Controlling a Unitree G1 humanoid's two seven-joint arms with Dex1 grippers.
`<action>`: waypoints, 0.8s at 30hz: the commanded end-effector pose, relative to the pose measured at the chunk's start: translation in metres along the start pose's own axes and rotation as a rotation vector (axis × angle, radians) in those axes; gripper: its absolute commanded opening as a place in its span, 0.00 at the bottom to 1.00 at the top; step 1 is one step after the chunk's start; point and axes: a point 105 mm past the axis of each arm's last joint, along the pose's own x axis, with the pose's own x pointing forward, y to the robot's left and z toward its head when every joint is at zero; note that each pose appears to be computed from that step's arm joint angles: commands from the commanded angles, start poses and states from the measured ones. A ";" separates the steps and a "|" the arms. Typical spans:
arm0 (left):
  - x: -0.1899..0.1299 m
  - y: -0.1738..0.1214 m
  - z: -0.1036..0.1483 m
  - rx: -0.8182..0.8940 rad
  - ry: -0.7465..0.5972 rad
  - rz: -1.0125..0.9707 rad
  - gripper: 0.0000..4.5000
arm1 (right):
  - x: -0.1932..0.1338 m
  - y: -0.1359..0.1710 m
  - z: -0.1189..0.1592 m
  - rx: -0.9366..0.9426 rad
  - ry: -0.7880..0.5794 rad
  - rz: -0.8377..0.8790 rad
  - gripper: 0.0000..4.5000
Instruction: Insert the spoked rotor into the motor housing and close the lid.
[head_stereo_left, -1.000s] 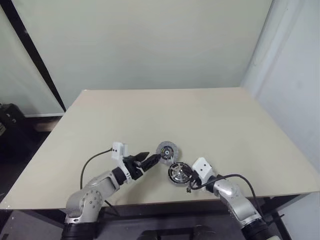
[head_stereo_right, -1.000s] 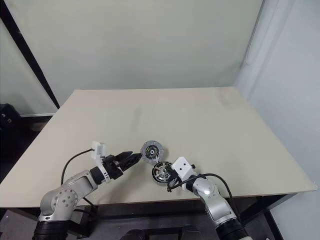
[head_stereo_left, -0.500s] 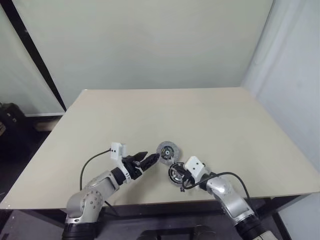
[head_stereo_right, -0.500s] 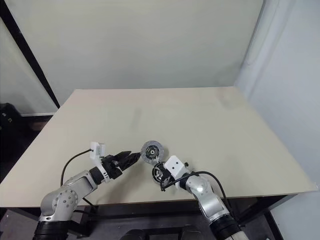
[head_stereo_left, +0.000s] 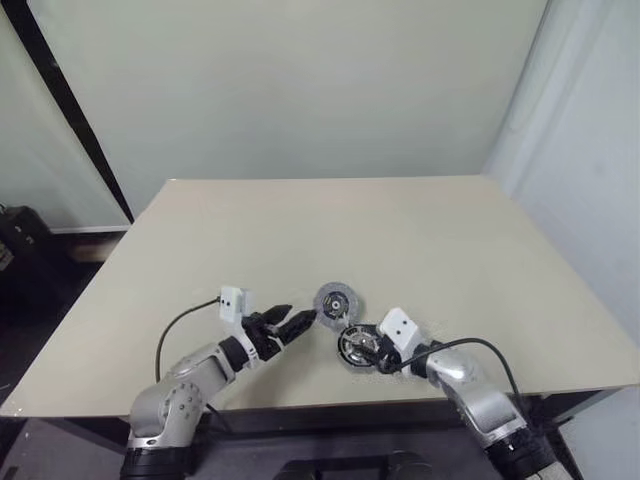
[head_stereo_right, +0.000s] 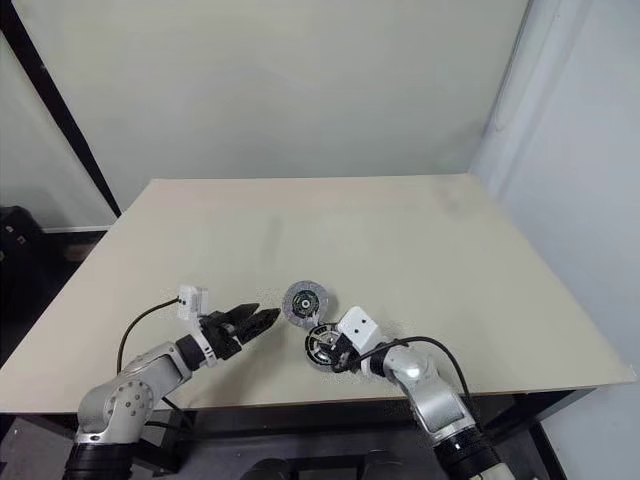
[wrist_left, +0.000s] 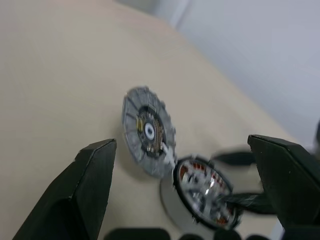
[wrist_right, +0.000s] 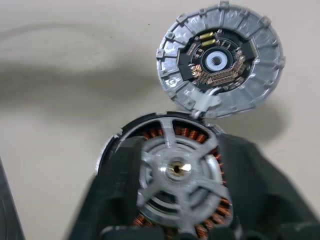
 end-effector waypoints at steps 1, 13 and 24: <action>-0.002 -0.001 0.004 0.103 0.029 -0.032 1.00 | -0.013 -0.005 0.019 -0.050 0.042 0.043 0.84; -0.005 -0.008 -0.010 0.320 0.192 -0.137 1.00 | -0.037 -0.001 0.013 -0.374 0.384 0.180 0.99; -0.002 -0.013 -0.017 0.364 0.229 -0.178 1.00 | -0.028 0.016 0.006 -0.454 0.445 0.312 0.99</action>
